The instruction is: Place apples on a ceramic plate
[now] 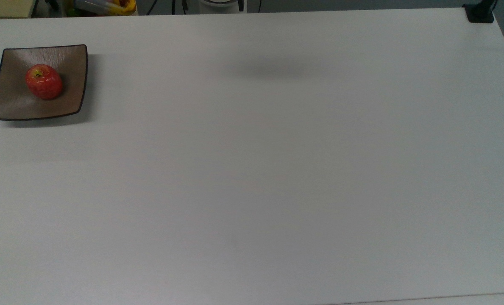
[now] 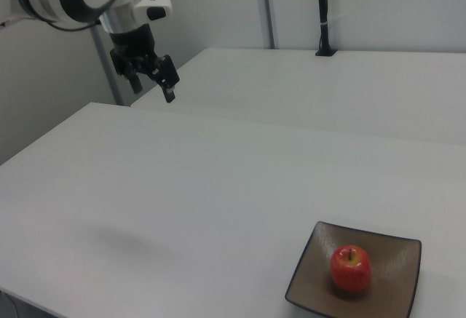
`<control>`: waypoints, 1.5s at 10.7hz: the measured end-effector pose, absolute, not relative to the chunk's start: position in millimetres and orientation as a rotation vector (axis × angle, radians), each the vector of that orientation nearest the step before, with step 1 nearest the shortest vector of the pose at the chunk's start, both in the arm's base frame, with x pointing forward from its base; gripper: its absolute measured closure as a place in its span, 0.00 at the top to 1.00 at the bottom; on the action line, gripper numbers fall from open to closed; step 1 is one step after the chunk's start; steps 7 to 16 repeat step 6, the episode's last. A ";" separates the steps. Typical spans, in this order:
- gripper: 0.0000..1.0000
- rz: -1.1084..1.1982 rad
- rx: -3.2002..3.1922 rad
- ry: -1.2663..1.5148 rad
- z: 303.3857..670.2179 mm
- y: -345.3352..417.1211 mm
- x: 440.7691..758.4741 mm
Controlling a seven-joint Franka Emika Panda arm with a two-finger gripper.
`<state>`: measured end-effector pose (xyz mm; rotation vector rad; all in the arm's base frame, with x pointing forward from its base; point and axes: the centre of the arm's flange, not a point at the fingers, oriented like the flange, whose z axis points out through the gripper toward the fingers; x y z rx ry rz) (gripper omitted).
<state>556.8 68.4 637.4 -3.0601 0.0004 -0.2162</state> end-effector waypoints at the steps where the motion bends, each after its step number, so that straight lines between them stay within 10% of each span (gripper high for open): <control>1: 1.00 -0.236 -3.061 -0.155 625.3 71.5 562.2; 16: 1.00 -0.248 -3.060 -0.360 605.3 42.0 573.8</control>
